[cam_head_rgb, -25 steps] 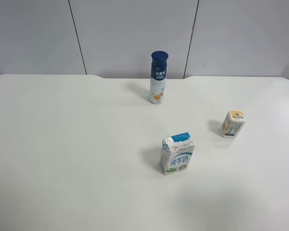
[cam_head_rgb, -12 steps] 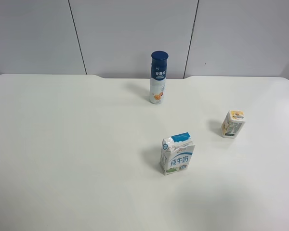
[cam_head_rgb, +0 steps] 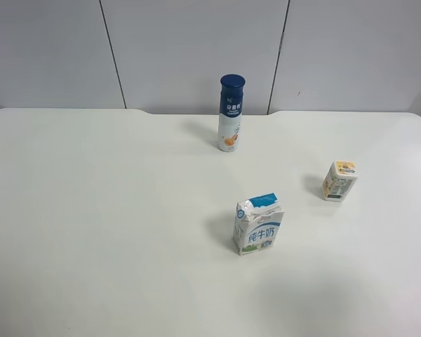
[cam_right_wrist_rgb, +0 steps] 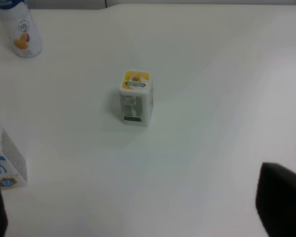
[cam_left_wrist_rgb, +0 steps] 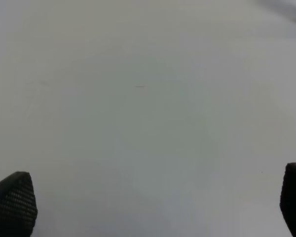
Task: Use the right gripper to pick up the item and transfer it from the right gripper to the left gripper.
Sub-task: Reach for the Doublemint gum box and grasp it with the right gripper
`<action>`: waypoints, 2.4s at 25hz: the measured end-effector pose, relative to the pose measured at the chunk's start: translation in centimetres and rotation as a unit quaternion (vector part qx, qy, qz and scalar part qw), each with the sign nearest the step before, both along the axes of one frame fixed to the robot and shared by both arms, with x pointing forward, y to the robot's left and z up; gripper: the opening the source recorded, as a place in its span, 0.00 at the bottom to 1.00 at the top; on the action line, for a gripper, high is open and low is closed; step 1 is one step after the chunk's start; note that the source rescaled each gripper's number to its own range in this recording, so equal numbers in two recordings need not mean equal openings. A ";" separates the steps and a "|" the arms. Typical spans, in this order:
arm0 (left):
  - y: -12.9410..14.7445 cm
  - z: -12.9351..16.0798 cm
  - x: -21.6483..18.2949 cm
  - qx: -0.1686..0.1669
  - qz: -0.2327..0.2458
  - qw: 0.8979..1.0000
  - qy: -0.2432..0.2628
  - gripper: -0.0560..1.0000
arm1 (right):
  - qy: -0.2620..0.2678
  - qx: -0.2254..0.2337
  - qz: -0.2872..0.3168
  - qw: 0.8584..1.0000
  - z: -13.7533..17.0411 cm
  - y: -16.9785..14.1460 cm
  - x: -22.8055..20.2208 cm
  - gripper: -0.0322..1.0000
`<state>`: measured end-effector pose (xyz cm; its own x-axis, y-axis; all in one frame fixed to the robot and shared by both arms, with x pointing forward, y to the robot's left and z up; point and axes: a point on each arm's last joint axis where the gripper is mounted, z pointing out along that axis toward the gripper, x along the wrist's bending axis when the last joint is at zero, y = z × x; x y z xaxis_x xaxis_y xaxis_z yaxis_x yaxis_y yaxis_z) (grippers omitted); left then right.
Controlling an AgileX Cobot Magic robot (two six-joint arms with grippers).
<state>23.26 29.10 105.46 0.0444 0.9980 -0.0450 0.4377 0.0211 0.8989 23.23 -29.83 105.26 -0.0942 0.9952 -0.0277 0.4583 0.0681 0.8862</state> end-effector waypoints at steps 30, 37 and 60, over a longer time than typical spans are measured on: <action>0.0 0.0 0.0 0.000 0.000 1.000 0.000 1.00 | 0.109 -0.004 -0.002 0.994 6.1 0.5 6.7 1.00; 0.0 0.0 0.0 0.000 0.000 1.000 0.000 1.00 | 0.208 0.020 -0.028 0.977 7.3 1.0 14.0 1.00; 0.0 0.0 0.0 0.000 0.000 1.000 0.000 1.00 | 0.423 0.053 -0.109 0.898 -0.6 2.1 30.5 1.00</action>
<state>23.26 29.10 105.46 0.0443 0.9980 -0.0452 0.4377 0.0213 0.8989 53.71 -27.70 104.67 0.1602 0.9854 0.0573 0.9630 -0.1688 0.2098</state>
